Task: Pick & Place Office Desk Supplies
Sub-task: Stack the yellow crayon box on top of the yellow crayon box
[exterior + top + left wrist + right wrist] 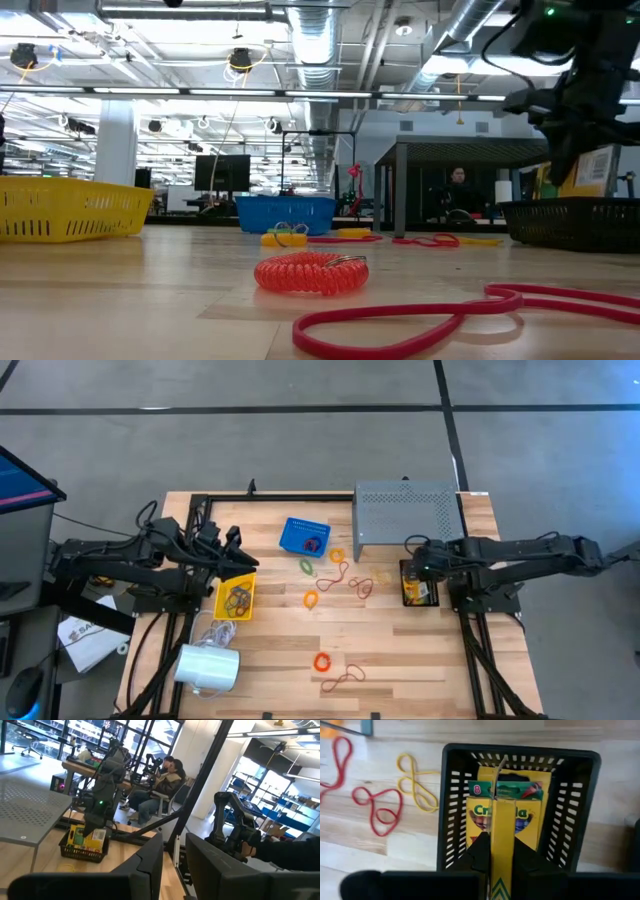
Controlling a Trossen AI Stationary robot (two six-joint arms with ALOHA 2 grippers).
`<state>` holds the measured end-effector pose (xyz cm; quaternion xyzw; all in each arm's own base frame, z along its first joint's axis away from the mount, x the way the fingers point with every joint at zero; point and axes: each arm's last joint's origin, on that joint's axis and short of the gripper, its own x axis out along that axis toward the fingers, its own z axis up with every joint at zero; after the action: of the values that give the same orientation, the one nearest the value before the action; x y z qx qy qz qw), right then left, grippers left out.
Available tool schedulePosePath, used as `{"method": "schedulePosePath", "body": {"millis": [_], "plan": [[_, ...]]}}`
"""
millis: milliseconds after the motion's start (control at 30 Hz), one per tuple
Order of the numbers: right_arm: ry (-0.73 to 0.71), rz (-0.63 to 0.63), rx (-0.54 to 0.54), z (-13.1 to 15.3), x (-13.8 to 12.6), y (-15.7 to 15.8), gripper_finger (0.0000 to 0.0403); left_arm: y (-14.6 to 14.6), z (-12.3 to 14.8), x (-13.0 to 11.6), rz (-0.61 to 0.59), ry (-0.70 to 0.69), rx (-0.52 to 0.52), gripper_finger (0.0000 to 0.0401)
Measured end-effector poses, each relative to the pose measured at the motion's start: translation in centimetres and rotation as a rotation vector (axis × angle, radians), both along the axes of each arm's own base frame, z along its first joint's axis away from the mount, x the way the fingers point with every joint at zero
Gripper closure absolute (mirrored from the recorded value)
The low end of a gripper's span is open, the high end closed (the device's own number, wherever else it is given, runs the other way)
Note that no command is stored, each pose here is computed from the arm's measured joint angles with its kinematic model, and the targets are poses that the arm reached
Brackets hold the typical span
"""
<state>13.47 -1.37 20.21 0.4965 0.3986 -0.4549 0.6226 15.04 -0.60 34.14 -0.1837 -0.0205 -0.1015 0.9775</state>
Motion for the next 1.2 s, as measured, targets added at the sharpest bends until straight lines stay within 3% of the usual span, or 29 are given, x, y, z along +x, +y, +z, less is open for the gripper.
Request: {"method": "schedulePosePath", "body": {"millis": [400, 567, 833, 1200], "plan": [[0.057, 0.065, 0.007, -1.8, 2.6, -0.6, 0.0339, 0.0, -0.1, 0.2, -0.002, 0.009, -0.023, 0.0323], [0.092, 0.110, 0.028, -2.3, 2.9, -0.6, 0.0290, -0.1, -0.1, 0.2, -0.007, 0.014, -0.029, 0.0323], [0.101, 0.081, 0.033, -1.9, 2.0, -0.5, 0.0204, -0.1, -0.1, 0.2, -0.009, 0.015, -0.035, 0.0323], [-0.058, 0.043, 0.001, 0.3, 0.4, -0.1, 0.0234, -0.1, -0.1, 0.2, -0.011, 0.019, -0.052, 0.0323]]}}
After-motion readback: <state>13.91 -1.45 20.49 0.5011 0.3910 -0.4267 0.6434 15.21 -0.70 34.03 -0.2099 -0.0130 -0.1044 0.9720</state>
